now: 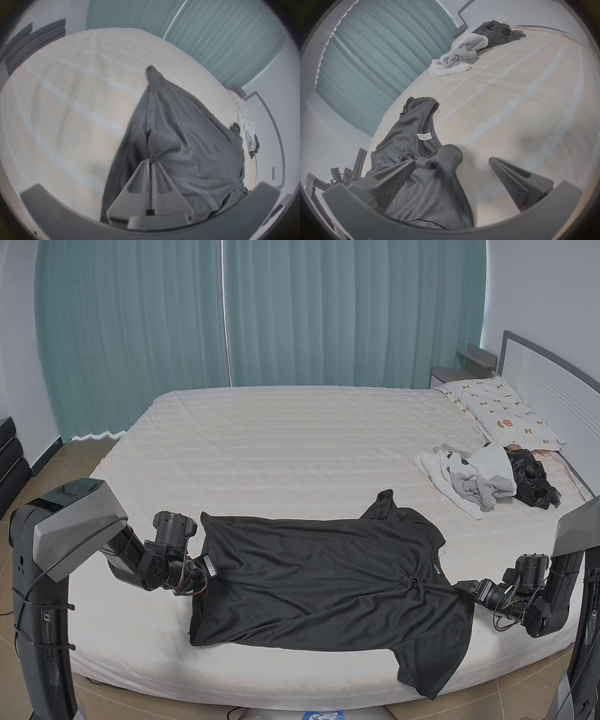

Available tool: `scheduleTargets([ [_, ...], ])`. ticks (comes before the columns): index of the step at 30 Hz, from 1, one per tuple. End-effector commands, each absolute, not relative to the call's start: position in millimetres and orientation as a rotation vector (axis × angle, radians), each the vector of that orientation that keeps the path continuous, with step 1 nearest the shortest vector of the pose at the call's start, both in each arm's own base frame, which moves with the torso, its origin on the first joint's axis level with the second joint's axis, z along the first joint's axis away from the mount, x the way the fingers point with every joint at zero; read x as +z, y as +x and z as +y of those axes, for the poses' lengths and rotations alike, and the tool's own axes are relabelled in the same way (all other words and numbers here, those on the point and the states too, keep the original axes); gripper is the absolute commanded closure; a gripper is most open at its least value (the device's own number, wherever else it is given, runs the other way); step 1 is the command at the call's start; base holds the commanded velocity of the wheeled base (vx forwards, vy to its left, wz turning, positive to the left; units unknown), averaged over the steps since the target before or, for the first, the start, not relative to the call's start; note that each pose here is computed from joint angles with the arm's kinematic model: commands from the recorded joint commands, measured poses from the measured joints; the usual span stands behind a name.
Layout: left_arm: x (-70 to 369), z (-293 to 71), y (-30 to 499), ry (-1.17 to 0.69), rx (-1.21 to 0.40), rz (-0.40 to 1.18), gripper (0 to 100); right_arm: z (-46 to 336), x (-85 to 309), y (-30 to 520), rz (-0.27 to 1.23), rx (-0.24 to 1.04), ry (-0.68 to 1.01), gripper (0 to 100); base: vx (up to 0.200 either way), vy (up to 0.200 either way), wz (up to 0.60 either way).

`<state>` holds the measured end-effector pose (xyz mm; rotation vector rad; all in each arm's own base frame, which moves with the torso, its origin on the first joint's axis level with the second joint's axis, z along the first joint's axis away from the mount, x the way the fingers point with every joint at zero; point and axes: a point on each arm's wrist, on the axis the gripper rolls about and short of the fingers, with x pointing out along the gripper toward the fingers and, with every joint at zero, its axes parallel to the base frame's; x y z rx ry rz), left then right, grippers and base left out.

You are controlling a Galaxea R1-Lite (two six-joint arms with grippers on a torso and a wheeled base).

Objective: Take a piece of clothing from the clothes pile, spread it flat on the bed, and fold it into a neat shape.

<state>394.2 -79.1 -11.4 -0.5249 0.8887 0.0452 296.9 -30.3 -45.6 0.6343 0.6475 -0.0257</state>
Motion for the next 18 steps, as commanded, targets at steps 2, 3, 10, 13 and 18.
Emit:
scheduleTargets([
  [2, 0, -65, 405, -0.541, 0.084, 0.827, 100, -31, -46, 297, 0.647, -0.027, 0.635, 0, 0.0, 0.0, 0.0],
  [3, -1, -62, 407, -0.544, 0.093, 0.821, 100, -30, -47, 296, 0.649, -0.025, 0.636, 0, 0.0, 0.0, 0.0],
  [10, 4, -56, 420, -0.56, 0.097, 0.778, 100, -30, -47, 297, 0.644, -0.026, 0.636, 0, 0.0, 0.0, 0.0],
  [13, 7, -57, 426, -0.562, 0.088, 0.756, 100, -30, -47, 297, 0.644, -0.027, 0.637, 0, 0.0, 0.0, 0.0],
  [18, 14, -59, 443, -0.567, 0.07, 0.703, 100, -30, -47, 297, 0.646, -0.026, 0.638, 0, 0.0, 0.0, 0.0],
])
